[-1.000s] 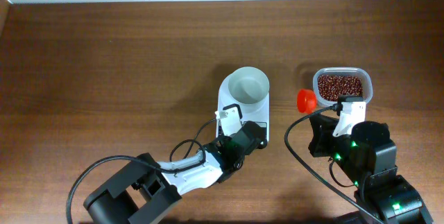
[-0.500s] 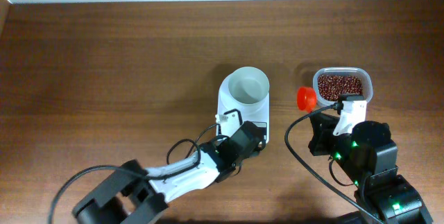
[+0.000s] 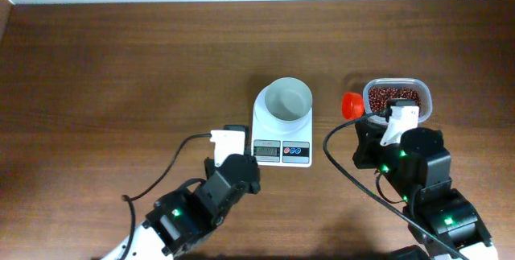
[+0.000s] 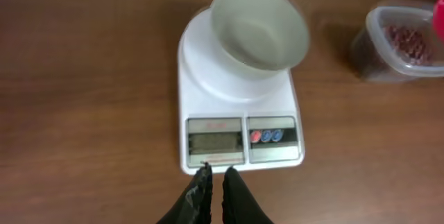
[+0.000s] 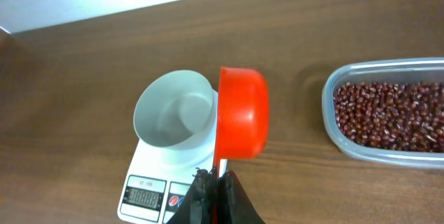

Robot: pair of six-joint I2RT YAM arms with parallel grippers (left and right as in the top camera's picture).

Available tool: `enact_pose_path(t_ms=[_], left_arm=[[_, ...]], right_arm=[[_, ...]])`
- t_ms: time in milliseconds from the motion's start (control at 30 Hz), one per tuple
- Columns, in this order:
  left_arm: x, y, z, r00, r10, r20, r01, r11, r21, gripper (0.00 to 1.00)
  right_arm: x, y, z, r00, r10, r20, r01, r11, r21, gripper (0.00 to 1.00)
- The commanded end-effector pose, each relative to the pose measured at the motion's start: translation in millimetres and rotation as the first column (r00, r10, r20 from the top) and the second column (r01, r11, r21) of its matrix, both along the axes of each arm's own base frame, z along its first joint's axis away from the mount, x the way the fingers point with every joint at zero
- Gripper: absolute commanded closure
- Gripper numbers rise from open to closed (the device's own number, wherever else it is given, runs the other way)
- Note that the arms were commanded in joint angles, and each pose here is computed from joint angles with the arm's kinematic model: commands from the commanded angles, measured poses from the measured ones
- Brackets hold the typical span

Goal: Scoop and weigh 50g on scale
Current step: 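Retract the left gripper back and left away from the scale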

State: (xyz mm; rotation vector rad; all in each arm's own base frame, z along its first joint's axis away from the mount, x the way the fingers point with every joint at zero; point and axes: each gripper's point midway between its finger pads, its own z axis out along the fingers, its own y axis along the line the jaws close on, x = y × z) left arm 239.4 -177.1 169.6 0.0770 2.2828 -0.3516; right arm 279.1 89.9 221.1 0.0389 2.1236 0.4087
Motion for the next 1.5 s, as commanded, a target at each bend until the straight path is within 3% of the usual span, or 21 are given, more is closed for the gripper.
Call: enact_pose_path(t_ms=[0, 100, 133, 200, 233, 300, 367, 433, 567, 700, 900, 1033, 1333, 1467], left_arm=[[2, 7, 26, 0.983, -0.183, 0.032, 0.181, 0.982, 0.060, 0.81], [12, 21, 42, 0.969, -0.230, 0.091, 0.217, 0.966, 0.140, 0.57], [16, 31, 41, 0.977, -0.194, 0.092, 0.178, 0.971, 0.161, 0.01], [19, 56, 32, 0.992, -0.104, 0.067, 0.085, 0.967, 0.242, 0.01], [9, 57, 20, 0.992, -0.123, 0.002, 0.119, 0.961, 0.251, 0.01], [7, 56, 17, 0.987, -0.161, -0.008, 0.157, 0.948, 0.278, 0.01], [4, 49, 17, 0.915, -0.404, -0.012, 0.364, 0.810, 0.460, 0.01], [1, 43, 25, 0.840, -0.542, -0.022, 0.472, 0.709, 0.524, 0.01], [-4, 57, 40, 0.768, -0.632, -0.099, 0.595, 0.648, 0.476, 0.01], [-2, 54, 55, 0.626, -0.769, -0.131, 0.744, 0.538, 0.397, 0.01], [6, 38, 29, 0.570, -0.802, -0.178, 0.813, 0.518, 0.267, 0.01], [9, 38, 25, 0.570, -0.800, -0.187, 0.814, 0.519, 0.263, 0.01], [7, 38, 25, 0.568, -0.800, -0.191, 0.816, 0.518, 0.255, 0.01], [16, 55, 23, 0.618, -0.759, -0.207, 0.780, 0.560, 0.279, 0.01]], right_arm=[[5, -2, 6, 1.000, -0.015, 0.023, 0.015, 1.000, 0.004, 0.96], [7, -2, 9, 0.999, -0.016, 0.039, 0.016, 1.000, 0.008, 0.96], [7, -2, 9, 0.999, -0.016, 0.039, 0.016, 1.000, 0.008, 0.96], [7, -2, 10, 0.999, -0.019, 0.043, 0.019, 1.000, 0.008, 0.96], [8, -2, 12, 0.999, -0.019, 0.051, 0.019, 1.000, 0.011, 0.96], [11, -1, 17, 0.997, -0.021, 0.074, 0.019, 1.000, 0.017, 0.96], [13, -4, 20, 0.995, -0.039, 0.090, 0.037, 0.999, 0.013, 0.96], [13, -5, 20, 0.995, -0.042, 0.089, 0.042, 0.999, 0.011, 0.96], [13, -5, 20, 0.995, -0.042, 0.089, 0.042, 0.999, 0.011, 0.96], [13, -3, 20, 0.996, -0.033, 0.087, 0.031, 0.999, 0.016, 0.96], [-8, 23, 3, 0.992, 0.128, -0.015, -0.127, 0.989, 0.079, 0.96], [-19, 13, -7, 0.992, 0.040, -0.117, -0.019, 0.984, 0.178, 0.96], [-44, -15, 15, 0.997, -0.053, -0.051, 0.062, 0.975, 0.214, 0.96], [-48, -14, 10, 0.996, -0.045, -0.076, 0.060, 0.975, 0.212, 0.96]])
